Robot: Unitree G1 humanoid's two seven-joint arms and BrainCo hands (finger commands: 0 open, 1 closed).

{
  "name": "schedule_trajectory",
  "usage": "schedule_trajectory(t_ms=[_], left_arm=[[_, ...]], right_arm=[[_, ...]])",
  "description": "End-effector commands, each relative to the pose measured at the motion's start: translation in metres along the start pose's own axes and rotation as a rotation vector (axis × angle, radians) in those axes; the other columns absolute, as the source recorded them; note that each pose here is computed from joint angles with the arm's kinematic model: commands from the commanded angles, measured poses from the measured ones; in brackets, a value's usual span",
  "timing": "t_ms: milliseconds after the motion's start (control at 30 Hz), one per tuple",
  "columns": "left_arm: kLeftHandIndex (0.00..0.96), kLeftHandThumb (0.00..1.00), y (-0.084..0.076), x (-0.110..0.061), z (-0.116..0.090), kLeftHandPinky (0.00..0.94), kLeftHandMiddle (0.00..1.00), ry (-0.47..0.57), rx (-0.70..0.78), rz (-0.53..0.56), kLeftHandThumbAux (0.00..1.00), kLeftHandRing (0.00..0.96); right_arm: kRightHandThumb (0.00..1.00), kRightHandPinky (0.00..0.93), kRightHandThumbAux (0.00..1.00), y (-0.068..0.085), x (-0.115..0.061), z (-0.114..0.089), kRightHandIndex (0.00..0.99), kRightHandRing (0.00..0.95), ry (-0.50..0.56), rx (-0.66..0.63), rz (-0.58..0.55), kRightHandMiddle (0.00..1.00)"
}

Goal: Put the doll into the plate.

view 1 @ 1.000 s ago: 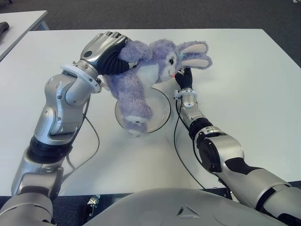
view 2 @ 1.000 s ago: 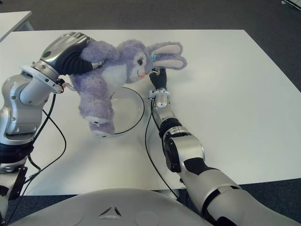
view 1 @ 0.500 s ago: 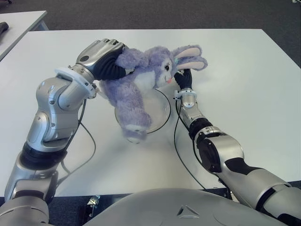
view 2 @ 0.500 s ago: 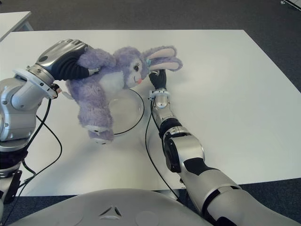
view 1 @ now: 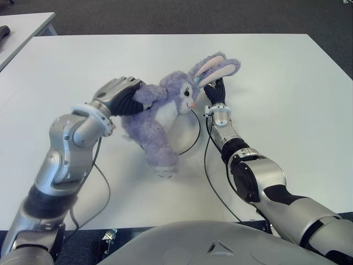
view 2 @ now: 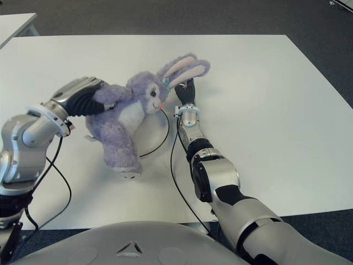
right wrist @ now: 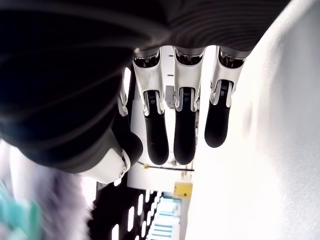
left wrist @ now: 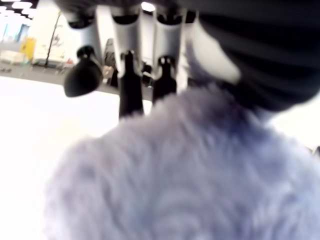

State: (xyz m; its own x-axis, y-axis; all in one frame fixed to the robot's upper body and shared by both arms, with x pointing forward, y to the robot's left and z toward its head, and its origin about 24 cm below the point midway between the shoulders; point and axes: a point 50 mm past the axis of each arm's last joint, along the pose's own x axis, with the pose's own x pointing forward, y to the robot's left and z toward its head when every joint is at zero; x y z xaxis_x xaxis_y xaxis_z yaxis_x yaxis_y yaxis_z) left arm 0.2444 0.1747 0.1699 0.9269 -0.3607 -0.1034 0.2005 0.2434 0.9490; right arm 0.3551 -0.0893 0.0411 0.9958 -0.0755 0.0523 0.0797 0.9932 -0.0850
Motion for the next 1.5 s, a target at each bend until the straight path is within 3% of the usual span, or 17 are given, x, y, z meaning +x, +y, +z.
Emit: schedule_trajectory(t_ms=[33,467,767,1200,1267,1300,1367,1500], left_arm=[[0.714,0.602,-0.042,0.008,-0.007,0.839,0.82,0.036,-0.135,-0.054,0.695,0.816],[0.698,0.622,-0.061,0.009,0.005,0.82,0.8,-0.019,-0.276,-0.015,0.696,0.805],[0.711,0.668,-0.091,0.015,0.003,0.853,0.816,-0.004,-0.346,-0.026,0.69,0.823],[0.735,0.677,-0.1,0.018,0.001,0.871,0.846,-0.02,-0.534,0.036,0.672,0.854],[0.686,0.646,-0.1,0.019,-0.001,0.84,0.83,-0.024,-0.556,0.044,0.655,0.843],[0.502,0.7,-0.099,0.019,-0.002,0.799,0.804,-0.025,-0.559,0.047,0.683,0.819],[0.446,0.712,-0.099,0.019,-0.003,0.787,0.785,-0.026,-0.553,0.051,0.691,0.802],[0.432,0.701,-0.099,0.02,-0.005,0.791,0.768,-0.03,-0.538,0.051,0.694,0.786]], right_arm=[[0.689,0.308,0.74,-0.003,-0.075,-0.101,0.41,0.338,0.482,-0.071,0.012,0.355],[0.69,0.309,0.74,-0.004,-0.075,-0.101,0.411,0.34,0.476,-0.077,0.012,0.362],[0.689,0.302,0.741,-0.005,-0.076,-0.102,0.41,0.339,0.477,-0.074,0.005,0.361],[0.692,0.3,0.74,-0.004,-0.076,-0.102,0.41,0.332,0.478,-0.063,0.008,0.355],[0.693,0.299,0.74,-0.004,-0.076,-0.102,0.41,0.33,0.48,-0.06,0.008,0.354],[0.693,0.298,0.74,-0.004,-0.076,-0.102,0.41,0.329,0.481,-0.059,0.009,0.353],[0.694,0.297,0.74,-0.003,-0.076,-0.102,0.41,0.328,0.483,-0.057,0.009,0.351],[0.694,0.303,0.739,-0.003,-0.076,-0.102,0.41,0.33,0.483,-0.056,0.01,0.353]])
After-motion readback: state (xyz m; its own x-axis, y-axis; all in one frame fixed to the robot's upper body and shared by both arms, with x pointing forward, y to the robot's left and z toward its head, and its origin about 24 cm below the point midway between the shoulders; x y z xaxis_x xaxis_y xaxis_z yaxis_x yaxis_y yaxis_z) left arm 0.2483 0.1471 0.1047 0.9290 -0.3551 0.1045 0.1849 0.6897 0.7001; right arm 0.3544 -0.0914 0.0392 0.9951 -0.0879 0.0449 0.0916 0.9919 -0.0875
